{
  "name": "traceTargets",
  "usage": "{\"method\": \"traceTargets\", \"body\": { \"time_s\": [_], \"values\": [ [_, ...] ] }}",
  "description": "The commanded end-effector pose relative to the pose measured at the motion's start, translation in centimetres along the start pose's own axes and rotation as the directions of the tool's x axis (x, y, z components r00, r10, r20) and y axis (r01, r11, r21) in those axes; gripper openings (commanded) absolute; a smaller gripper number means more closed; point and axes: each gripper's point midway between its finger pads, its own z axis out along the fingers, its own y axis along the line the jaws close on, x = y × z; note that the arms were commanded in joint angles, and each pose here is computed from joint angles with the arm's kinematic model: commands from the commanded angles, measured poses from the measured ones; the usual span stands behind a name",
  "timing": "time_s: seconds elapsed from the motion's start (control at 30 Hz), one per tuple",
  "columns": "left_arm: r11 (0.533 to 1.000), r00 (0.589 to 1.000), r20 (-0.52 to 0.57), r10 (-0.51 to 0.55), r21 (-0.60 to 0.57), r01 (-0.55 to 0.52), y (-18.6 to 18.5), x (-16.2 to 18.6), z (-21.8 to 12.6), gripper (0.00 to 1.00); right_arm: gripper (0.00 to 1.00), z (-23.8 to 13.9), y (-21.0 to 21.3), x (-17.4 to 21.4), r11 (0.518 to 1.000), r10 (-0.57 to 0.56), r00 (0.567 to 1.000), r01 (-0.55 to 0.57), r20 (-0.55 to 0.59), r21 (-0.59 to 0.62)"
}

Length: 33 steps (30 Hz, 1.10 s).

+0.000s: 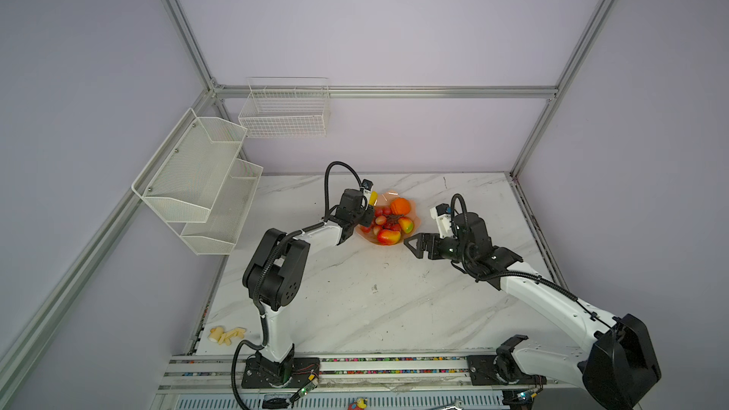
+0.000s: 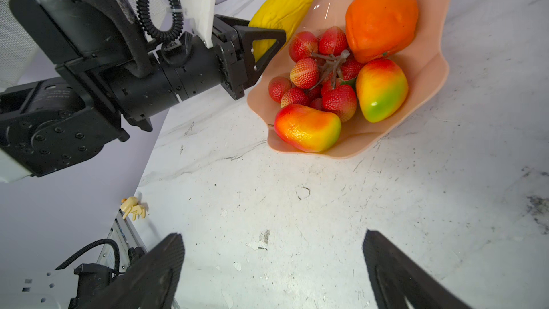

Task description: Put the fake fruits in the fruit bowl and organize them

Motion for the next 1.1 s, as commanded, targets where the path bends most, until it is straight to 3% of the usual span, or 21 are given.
{"method": "traceTargets", "body": {
  "time_s": [0.0,0.23,0.4,0.57,0.73,0.77,0.93,1.0,1.07],
  "values": [
    [1.0,0.994,0.107,-0.01,-0.001,0.01,0.6,-4.9,-0.5,0.38,0.97,-0.1,0.0,-0.1,1.0,-0.019,1.0,0.019,0.009,0.006],
    [1.0,0.995,0.099,-0.001,0.013,0.0,0.6,-4.6,-0.5,0.54,0.97,0.1,-0.1,-0.2,1.0,-0.016,1.0,0.016,0.007,0.015],
    [1.0,0.992,0.124,-0.001,0.025,-0.002,0.5,-5.5,-1.6,0.58,0.97,-0.1,-0.1,-0.5,1.0,-0.002,1.0,0.001,0.023,0.023],
    [1.0,0.982,0.19,-0.016,0.017,0.013,0.9,-7.4,-5.3,0.65,0.97,-1.5,-2.5,-2.6,0.991,0.055,0.991,-0.069,0.119,0.117],
    [0.997,0.966,0.251,-0.064,-0.029,0.073,2.2,-7.0,-10.5,0.76,0.97,-5.4,-6.9,-6.2,0.965,0.111,0.952,-0.172,0.284,0.197],
    [0.994,0.963,0.261,-0.074,-0.055,0.091,2.7,-6.4,-11.7,0.99,0.97,-6.2,-7.7,-6.8,0.958,0.114,0.943,-0.187,0.313,0.216],
    [0.949,0.949,0.288,-0.128,-0.244,0.202,6.6,-0.8,-18.5,1.0,0.97,-9.0,-11.1,-8.1,0.922,0.093,0.91,-0.231,0.405,0.309],
    [0.906,0.947,0.292,-0.131,-0.353,0.235,8.7,2.4,-21.1,1.0,0.97,-10.2,-12.6,-8.3,0.898,0.049,0.893,-0.236,0.448,0.372],
    [0.825,0.945,0.301,-0.126,-0.497,0.269,11.4,5.7,-23.9,1.0,0.97,-11.7,-13.6,-9.0,0.875,-0.055,0.855,-0.208,0.516,0.438]
  ]
}}
